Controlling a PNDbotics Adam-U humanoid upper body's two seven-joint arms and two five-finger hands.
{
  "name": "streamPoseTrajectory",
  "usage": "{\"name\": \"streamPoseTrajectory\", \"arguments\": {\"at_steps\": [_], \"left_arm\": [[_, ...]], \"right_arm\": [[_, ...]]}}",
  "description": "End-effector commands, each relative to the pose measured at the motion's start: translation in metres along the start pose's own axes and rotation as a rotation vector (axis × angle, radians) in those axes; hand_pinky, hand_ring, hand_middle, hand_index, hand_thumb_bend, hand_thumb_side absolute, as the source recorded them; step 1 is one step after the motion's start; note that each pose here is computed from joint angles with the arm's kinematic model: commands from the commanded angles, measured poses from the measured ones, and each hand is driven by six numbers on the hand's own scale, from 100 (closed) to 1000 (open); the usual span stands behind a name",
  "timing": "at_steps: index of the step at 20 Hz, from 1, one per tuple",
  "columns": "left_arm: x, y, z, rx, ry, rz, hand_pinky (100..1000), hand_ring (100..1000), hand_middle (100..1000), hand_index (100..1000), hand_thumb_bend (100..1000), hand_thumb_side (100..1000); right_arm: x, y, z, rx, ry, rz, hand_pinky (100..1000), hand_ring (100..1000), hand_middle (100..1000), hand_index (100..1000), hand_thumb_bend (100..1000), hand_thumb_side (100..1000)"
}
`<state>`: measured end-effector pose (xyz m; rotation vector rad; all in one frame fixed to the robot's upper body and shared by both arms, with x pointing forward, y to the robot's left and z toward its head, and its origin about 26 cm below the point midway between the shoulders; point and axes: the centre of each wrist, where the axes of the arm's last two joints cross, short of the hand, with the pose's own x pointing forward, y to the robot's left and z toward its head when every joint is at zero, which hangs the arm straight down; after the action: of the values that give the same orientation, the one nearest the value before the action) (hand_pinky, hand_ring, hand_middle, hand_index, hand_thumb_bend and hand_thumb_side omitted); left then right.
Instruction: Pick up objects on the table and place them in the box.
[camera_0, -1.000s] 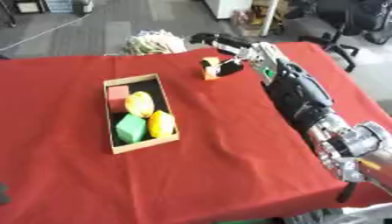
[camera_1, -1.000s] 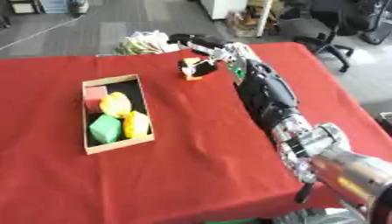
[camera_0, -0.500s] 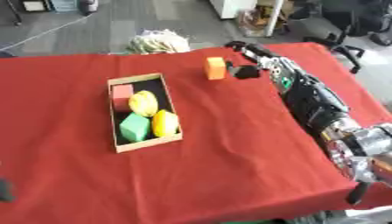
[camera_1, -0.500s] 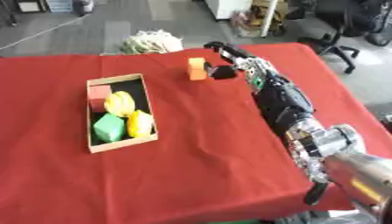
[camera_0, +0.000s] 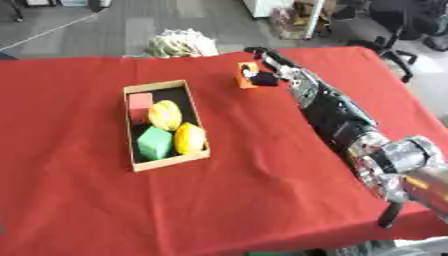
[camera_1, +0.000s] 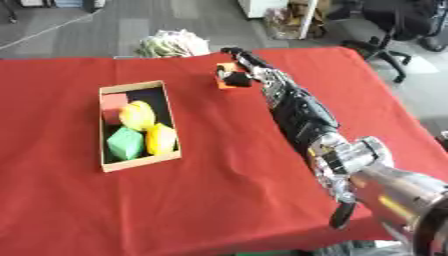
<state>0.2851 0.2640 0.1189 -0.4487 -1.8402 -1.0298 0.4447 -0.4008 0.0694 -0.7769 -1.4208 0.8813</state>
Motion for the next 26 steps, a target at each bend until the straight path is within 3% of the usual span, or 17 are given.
{"name": "streamPoseTrajectory", "arguments": {"at_steps": [1, 2, 5, 17, 23, 26], "left_arm": [[0.009, 0.006, -0.001, -0.022, -0.004, -0.041, 669, 608, 620, 888, 100, 996], [0.009, 0.006, -0.001, -0.024, -0.004, -0.042, 669, 608, 620, 888, 100, 998], [0.009, 0.007, -0.002, -0.03, -0.005, -0.045, 670, 608, 620, 888, 100, 1000], [0.011, 0.007, -0.004, -0.05, -0.007, -0.054, 671, 597, 618, 887, 100, 1000], [0.011, 0.007, -0.005, -0.054, -0.008, -0.051, 671, 596, 615, 887, 100, 1000], [0.011, 0.007, -0.005, -0.056, -0.009, -0.05, 672, 595, 615, 888, 100, 1000]], "right_arm": [[0.007, -0.021, -0.005, -0.089, 0.006, 0.078, 955, 986, 992, 1000, 100, 415], [0.007, -0.02, -0.005, -0.104, 0.02, 0.102, 969, 996, 996, 1000, 100, 366], [0.007, -0.016, -0.005, -0.152, 0.064, 0.157, 968, 994, 993, 1000, 100, 331], [-0.001, 0.008, 0.0, -0.145, 0.154, 0.179, 959, 989, 977, 1000, 100, 451], [-0.006, 0.02, 0.003, -0.111, 0.21, 0.19, 954, 985, 964, 1000, 100, 482], [-0.007, 0.024, 0.004, -0.096, 0.223, 0.195, 934, 966, 954, 1000, 100, 455]]}}
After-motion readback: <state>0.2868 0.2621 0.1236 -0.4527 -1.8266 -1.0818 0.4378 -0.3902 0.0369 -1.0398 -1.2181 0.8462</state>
